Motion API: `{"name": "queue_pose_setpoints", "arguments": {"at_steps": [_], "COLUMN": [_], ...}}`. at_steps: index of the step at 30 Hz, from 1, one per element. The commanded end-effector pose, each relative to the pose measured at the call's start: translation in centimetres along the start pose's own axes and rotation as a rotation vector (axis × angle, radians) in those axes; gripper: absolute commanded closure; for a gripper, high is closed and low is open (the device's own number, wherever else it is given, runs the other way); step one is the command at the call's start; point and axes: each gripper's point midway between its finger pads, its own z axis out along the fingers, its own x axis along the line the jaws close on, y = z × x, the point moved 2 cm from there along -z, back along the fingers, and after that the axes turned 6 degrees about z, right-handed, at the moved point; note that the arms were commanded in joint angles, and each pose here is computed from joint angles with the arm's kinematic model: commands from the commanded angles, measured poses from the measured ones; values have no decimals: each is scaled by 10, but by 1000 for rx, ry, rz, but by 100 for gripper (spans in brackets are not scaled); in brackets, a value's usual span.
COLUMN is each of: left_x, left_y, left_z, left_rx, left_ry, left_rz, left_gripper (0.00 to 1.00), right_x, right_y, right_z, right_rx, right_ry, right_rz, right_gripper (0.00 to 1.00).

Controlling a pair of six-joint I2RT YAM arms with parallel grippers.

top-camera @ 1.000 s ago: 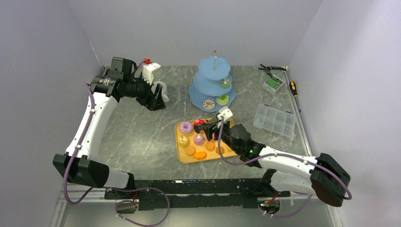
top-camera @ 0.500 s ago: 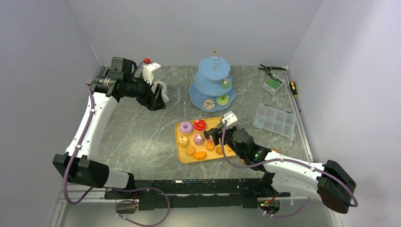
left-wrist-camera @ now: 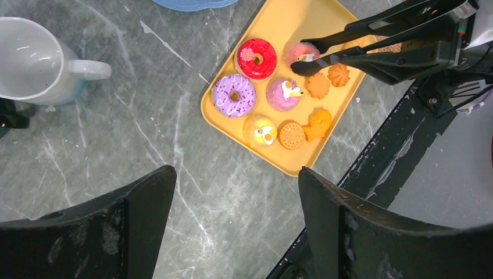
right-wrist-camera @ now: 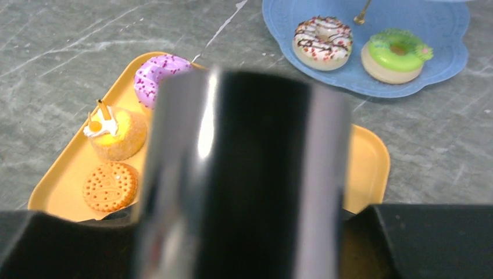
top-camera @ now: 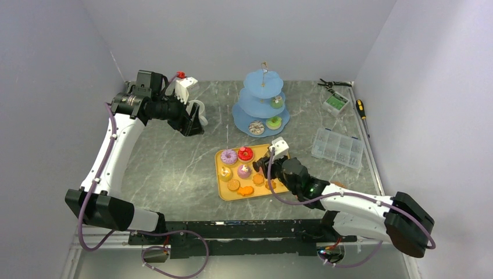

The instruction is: Serve the afternoon tea

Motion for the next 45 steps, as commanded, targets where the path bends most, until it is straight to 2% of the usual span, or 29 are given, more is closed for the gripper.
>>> {"name": "queue_pose_setpoints", "arguments": {"at_steps": [1, 9, 15, 31, 45], "left_x": [-2, -3, -3, -5, -1], "left_y": [13, 13, 13, 12, 10], "left_z": [-7, -7, -10, -9, -7], "left_rx": [-43, -46, -48, -46, -37], "left_ry": [-5, -4, 4, -10, 6], "left_rz": [10, 11, 21, 24, 23], "left_gripper": [17, 17, 17, 17, 17], "right_x": [-3, -41, -60, -81, -98], "right_y": [67, 169, 205, 226, 200], "right_z": [-5, -15, 3, 55, 97], "right_rx": [-168, -372, -406, -459, -392], "right_ry": [-35, -84, -106, -108, -133], "right_rz": [-8, -23, -57, -14, 12], "right_gripper": [64, 63, 62, 62, 59]}}
